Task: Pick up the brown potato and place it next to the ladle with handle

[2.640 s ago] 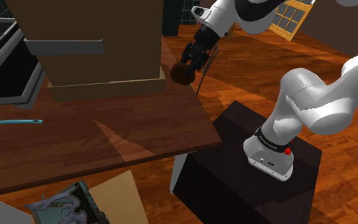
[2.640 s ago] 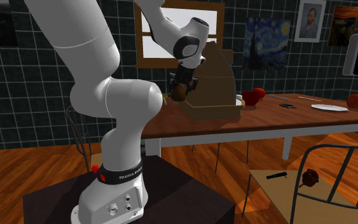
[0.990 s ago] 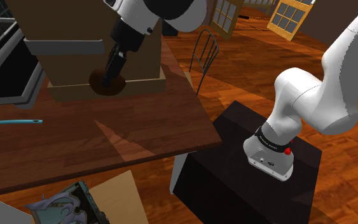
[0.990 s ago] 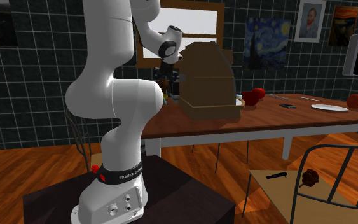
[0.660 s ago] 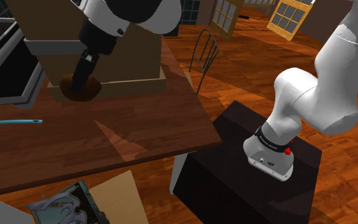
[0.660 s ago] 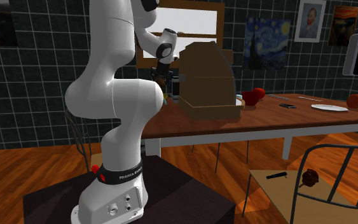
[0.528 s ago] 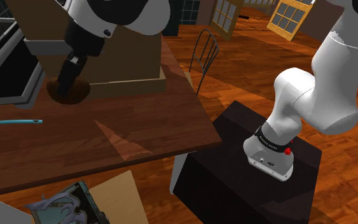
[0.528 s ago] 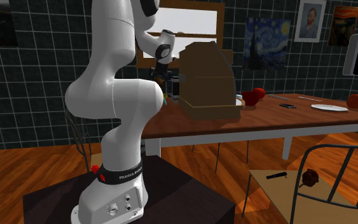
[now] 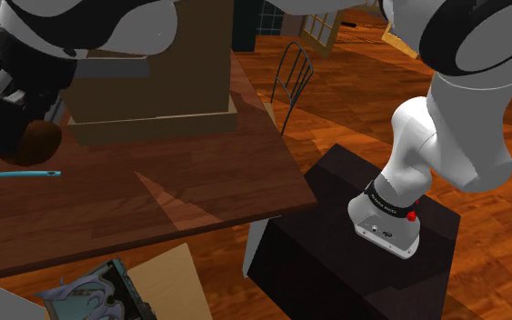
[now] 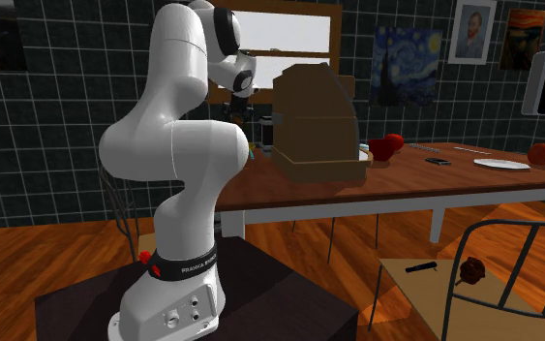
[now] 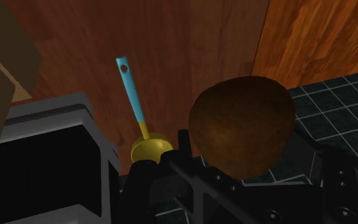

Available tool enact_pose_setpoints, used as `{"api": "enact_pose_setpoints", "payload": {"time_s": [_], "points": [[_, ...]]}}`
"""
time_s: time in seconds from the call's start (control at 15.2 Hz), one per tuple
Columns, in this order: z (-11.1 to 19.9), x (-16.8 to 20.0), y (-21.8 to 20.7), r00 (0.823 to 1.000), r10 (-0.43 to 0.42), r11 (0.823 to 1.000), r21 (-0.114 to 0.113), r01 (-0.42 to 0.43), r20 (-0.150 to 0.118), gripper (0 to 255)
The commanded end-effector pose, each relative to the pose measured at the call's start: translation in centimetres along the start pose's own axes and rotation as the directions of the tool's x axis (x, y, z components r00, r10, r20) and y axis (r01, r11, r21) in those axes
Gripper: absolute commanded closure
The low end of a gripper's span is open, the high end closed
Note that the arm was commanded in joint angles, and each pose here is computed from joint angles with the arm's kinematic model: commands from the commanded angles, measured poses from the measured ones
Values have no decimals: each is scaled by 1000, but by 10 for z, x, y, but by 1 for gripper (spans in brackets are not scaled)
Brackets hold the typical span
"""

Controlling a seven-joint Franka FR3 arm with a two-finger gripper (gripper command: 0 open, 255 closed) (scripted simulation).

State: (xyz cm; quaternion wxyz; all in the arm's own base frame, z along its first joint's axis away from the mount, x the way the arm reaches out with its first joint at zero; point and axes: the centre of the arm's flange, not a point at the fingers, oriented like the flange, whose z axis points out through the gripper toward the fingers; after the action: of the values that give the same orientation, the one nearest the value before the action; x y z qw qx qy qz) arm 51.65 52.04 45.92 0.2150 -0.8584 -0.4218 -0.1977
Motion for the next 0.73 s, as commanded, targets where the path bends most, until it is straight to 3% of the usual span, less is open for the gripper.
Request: {"api": "enact_pose_setpoints", "payload": {"time_s": [0.0, 0.66], "points": [[10, 4, -1, 1000, 0, 1000, 0, 0, -1, 255], [54, -23, 10, 1000, 0, 1000, 0, 0, -1, 255]]}}
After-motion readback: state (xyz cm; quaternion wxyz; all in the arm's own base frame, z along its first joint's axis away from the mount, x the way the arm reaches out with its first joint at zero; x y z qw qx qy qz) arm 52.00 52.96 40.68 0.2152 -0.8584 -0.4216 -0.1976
